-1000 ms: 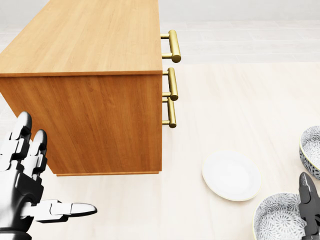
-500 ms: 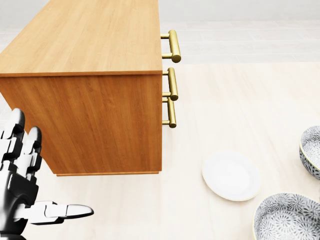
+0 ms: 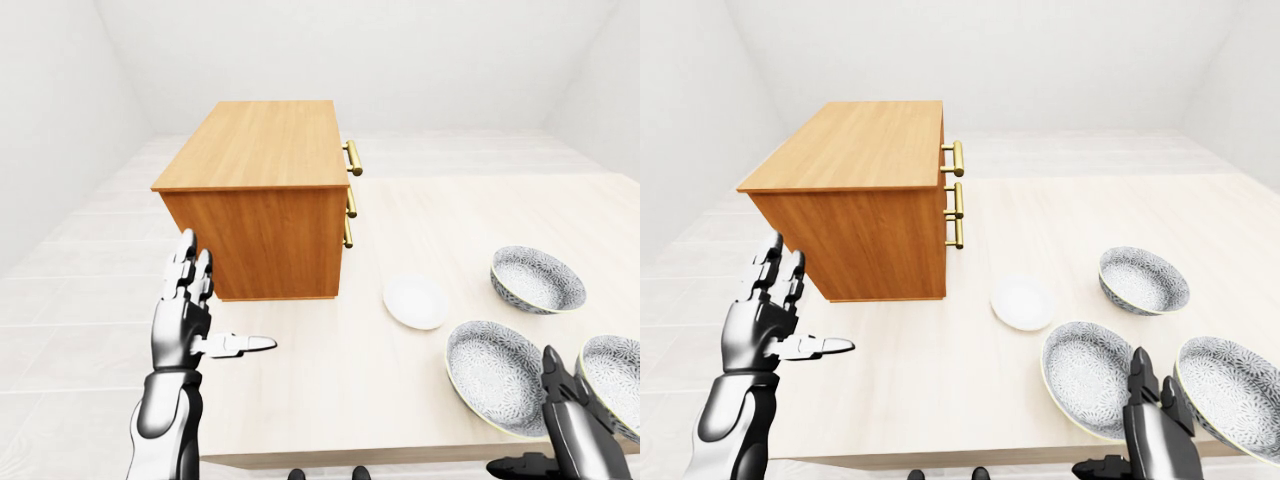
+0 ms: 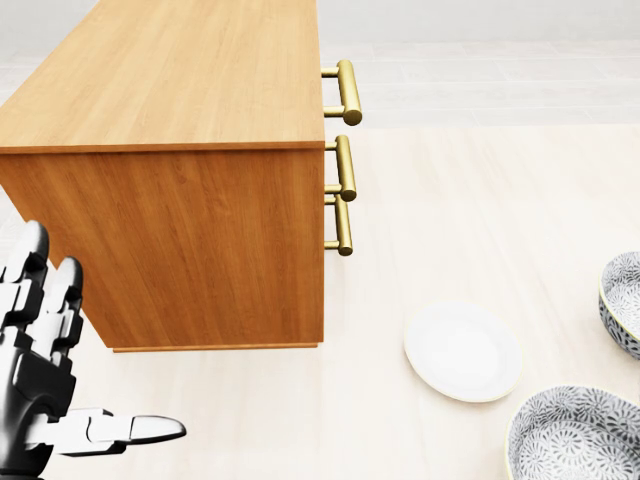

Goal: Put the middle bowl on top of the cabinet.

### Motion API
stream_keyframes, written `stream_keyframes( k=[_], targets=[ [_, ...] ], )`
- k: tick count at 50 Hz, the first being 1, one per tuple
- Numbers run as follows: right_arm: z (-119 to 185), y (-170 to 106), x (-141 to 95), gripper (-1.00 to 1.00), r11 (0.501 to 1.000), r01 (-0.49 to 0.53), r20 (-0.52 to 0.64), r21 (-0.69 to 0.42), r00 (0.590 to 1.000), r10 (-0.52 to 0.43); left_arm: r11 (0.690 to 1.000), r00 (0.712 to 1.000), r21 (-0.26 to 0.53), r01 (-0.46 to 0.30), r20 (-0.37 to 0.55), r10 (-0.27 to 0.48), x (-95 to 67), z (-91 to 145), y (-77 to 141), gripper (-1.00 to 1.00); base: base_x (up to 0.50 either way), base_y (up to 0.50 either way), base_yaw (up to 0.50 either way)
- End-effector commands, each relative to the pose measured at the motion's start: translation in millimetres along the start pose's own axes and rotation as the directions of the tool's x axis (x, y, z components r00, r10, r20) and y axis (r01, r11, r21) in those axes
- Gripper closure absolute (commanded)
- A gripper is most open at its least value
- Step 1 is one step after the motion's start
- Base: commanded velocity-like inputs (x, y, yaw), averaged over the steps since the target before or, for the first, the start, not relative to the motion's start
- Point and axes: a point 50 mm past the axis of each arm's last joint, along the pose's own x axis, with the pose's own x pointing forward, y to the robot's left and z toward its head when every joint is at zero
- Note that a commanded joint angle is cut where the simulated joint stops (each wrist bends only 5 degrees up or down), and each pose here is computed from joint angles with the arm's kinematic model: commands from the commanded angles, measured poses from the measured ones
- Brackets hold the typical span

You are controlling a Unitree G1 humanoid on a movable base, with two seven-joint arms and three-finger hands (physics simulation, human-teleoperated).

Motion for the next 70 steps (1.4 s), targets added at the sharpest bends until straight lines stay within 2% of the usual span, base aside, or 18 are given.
stream_keyframes(
  k=[1, 27, 45, 46, 49, 52, 54, 56, 57, 58, 59, 62, 70],
  targets=[
    [-8, 10, 2, -1.00, 0.998, -0.016, -0.044, -0.061, 0.999, 0.014, 1.000, 1.000, 0.001, 0.003, -0.004, -0.003, -1.2, -1, -1, -1.00, 0.00, 0.00, 0.00],
    [-2, 23, 6, -1.00, 0.992, -0.039, 0.002, -0.118, 0.999, 0.040, 1.000, 1.000, -0.001, -0.001, -0.021, 0.001, -0.2, -5, 0, -1.00, 0.00, 0.00, 0.00],
    [0, 18, 3, -1.00, 0.993, -0.024, 0.025, -0.118, 0.999, 0.028, 1.000, 1.000, 0.000, 0.000, -0.010, 0.000, -1.2, -2, 0, -1.00, 0.00, 0.00, 0.00],
    [0, 18, 3, -0.88, 0.993, -0.025, 0.027, -0.114, 0.999, 0.028, 1.000, 1.000, 0.000, -0.001, -0.009, 0.001, -1.3, -2, 0, -1.00, 0.00, 0.00, 0.00],
    [0, 18, 3, -0.13, 0.993, -0.026, 0.028, -0.114, 0.999, 0.029, 1.000, 1.000, 0.002, -0.002, -0.010, 0.002, -1.4, -2, 0, -1.00, 0.00, 0.00, 0.00],
    [0, 17, 2, 0.15, 0.993, -0.026, 0.026, -0.113, 0.999, 0.029, 1.000, 1.000, 0.003, -0.002, -0.005, 0.002, -1.6, 0, 0, -1.00, 0.00, 0.00, 0.00],
    [0, 17, 2, 0.21, 0.993, -0.026, 0.025, -0.112, 0.999, 0.029, 1.000, 1.000, 0.003, -0.002, -0.002, 0.002, -1.9, 0, 0, -1.00, 0.00, 0.00, 0.00],
    [-1, 17, 2, 0.44, 0.993, -0.026, 0.023, -0.114, 0.999, 0.029, 1.000, 1.000, 0.003, -0.002, -0.001, 0.002, -1.6, 0, 0, -1.00, 0.00, 0.00, 0.00],
    [-1, 17, 2, 0.47, 0.993, -0.026, 0.022, -0.114, 0.999, 0.028, 1.000, 1.000, 0.003, -0.001, -0.003, 0.001, -1.4, 0, 0, -1.00, 0.00, 0.00, 0.00],
    [-1, 17, 1, 0.66, 0.993, -0.025, 0.021, -0.114, 0.999, 0.027, 1.000, 1.000, 0.004, -0.002, -0.004, 0.002, -1.2, 0, 0, -1.00, 0.00, 0.00, 0.00],
    [-1, 16, 1, 0.77, 0.993, -0.025, 0.020, -0.112, 0.999, 0.028, 1.000, 1.000, 0.004, -0.002, -0.005, 0.002, -1.2, -1, 0, -1.00, 0.00, 0.00, 0.00],
    [-1, 16, 0, 0.98, 0.994, -0.028, 0.017, -0.108, 0.999, 0.030, 1.000, 1.000, 0.004, -0.002, -0.003, 0.002, -1.6, 0, 0, -1.00, 0.00, 0.00, 0.00],
    [-2, 16, 0, 1.00, 0.994, -0.030, 0.010, -0.105, 0.999, 0.032, 1.000, 1.000, 0.002, -0.001, -0.015, 0.001, -2.0, -3, 0, -1.00, 0.00, 0.00, 0.00]
  ],
)
